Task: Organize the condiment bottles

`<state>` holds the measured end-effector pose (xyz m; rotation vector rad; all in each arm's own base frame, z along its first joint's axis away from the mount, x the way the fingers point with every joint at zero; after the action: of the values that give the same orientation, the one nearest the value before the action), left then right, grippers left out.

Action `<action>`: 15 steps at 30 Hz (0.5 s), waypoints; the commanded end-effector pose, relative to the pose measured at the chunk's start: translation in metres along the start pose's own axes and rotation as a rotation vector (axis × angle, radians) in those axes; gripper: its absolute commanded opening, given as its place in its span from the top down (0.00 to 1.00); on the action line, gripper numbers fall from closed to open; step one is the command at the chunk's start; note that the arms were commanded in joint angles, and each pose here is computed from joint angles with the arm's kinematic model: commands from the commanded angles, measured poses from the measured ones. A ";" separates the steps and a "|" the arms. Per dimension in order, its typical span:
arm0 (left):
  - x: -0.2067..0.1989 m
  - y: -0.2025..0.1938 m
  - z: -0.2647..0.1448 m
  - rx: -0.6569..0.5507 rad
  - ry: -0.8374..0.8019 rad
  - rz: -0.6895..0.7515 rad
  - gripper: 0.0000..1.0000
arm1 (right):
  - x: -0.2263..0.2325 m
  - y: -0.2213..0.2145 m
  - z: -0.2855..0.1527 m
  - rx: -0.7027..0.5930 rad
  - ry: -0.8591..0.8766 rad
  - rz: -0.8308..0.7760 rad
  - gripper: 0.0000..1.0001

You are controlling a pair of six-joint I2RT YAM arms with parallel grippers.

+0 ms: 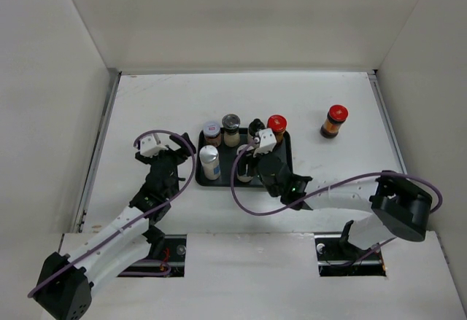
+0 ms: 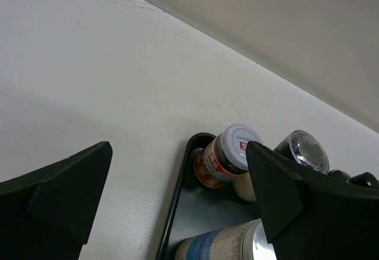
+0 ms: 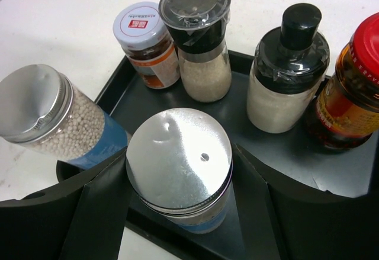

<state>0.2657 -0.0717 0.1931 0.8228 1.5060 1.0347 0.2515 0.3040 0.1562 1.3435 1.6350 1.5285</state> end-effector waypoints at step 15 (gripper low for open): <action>-0.003 0.004 -0.002 -0.032 -0.020 -0.045 0.00 | -0.038 0.110 -0.044 -0.302 -0.113 0.167 0.00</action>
<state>0.2647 -0.0707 0.1880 0.8280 1.5129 1.0353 0.2404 0.2816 0.2322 1.3370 1.4117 1.7299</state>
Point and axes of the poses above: each gripper's point midway between its finger pads, its own z axis out along the fingers, its own x axis along the line the jaws close on, y = z × x, the point moved 3 cm from there along -z, back along the fingers, and after that the axes turned 5 degrees about z, right-handed, at the moved point
